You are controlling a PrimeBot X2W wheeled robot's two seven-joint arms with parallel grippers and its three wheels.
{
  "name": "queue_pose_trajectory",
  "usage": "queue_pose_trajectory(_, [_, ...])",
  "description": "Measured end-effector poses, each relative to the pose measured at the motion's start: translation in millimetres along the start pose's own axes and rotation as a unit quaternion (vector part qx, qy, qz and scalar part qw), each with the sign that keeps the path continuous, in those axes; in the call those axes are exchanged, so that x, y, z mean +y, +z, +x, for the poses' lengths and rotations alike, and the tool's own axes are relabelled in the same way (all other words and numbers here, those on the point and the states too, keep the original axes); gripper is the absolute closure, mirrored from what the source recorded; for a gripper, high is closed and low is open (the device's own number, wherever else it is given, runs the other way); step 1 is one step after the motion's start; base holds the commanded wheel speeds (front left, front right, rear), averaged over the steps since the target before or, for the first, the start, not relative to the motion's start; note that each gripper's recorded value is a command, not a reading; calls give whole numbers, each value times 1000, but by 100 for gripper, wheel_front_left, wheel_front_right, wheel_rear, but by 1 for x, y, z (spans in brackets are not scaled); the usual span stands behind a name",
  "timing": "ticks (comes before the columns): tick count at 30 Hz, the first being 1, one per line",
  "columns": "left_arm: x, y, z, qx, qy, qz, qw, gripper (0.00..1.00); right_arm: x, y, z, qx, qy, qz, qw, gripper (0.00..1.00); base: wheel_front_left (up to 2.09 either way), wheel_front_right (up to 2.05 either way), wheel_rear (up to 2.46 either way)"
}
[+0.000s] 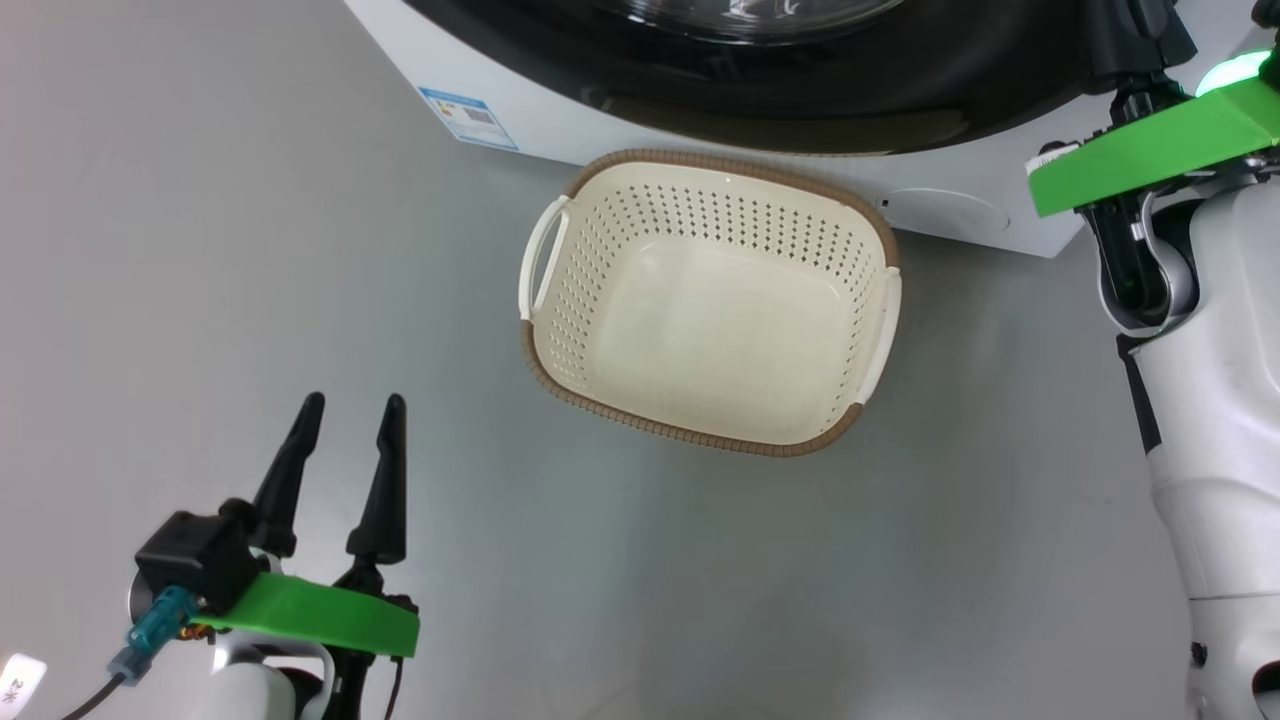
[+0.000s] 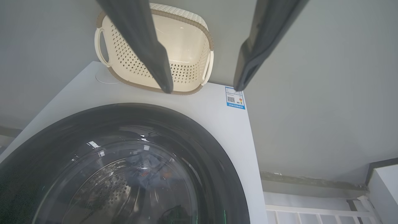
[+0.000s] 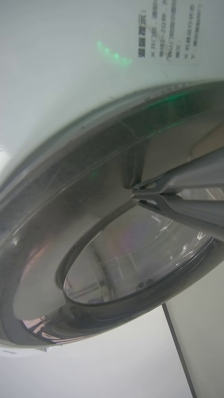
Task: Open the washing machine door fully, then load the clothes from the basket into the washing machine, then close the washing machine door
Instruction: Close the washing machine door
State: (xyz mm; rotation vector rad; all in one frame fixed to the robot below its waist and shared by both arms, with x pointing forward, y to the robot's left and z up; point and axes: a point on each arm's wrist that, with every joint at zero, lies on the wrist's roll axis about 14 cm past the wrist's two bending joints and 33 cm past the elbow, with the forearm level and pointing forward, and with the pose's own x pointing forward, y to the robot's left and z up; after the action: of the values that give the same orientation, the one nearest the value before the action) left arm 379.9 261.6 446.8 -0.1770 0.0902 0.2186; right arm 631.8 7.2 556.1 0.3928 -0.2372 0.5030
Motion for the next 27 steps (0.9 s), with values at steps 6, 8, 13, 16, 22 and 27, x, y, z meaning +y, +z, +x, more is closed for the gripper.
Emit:
queue_pose_trajectory(6, [-2,-1,2,2,-2,1,1000,0,4,-3,5,-2,3,2,1000,100,0,0,0])
queue_pose_trajectory(8, [-3,1,4,-2,-5,1,1000,0,5,-2,5,-3,5,1,1000,100,0,0,0])
queue_pose_trajectory(13, [-4,5,3,-8,-7,-2,1000,0,11,2,-1,3,17,-14,1000,100,0,0,0])
queue_pose_trajectory(16, [-4,7,2,-11,-8,-4,1000,0,16,-5,-16,23,22,-20,999,95,0,0,0])
queue_pose_trajectory(22, [-4,7,-4,-8,-18,-2,1000,0,17,-17,-53,64,20,-33,997,0,0,0,0])
queue_pose_trajectory(27, [-7,5,-9,-3,-32,0,999,0,10,-15,-82,83,3,-34,996,0,0,0,0])
